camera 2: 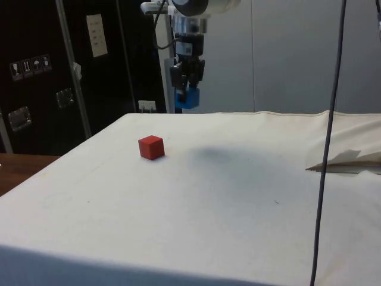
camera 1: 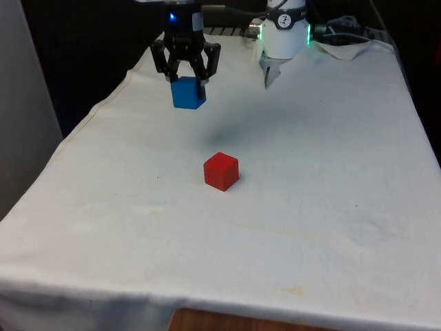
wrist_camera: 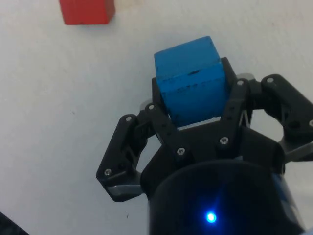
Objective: Stack the two cubes.
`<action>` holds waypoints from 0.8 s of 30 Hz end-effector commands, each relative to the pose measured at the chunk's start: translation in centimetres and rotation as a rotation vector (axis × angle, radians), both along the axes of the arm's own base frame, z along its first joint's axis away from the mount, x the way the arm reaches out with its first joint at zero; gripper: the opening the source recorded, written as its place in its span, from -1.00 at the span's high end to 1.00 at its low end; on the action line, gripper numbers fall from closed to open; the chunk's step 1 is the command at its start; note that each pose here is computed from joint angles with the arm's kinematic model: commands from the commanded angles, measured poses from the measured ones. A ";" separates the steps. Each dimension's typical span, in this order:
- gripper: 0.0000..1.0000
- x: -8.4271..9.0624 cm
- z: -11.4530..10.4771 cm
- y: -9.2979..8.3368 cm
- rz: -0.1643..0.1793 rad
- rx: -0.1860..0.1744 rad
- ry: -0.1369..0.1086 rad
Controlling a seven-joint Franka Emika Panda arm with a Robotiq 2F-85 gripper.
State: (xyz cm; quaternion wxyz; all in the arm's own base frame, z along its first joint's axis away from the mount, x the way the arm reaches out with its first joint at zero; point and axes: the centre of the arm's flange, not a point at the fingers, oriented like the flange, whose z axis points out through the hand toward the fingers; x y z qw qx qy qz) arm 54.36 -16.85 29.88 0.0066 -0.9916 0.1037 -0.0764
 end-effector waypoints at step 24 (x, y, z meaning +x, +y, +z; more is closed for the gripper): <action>0.95 5.6 1.1 3.7 0.018 -0.006 0.018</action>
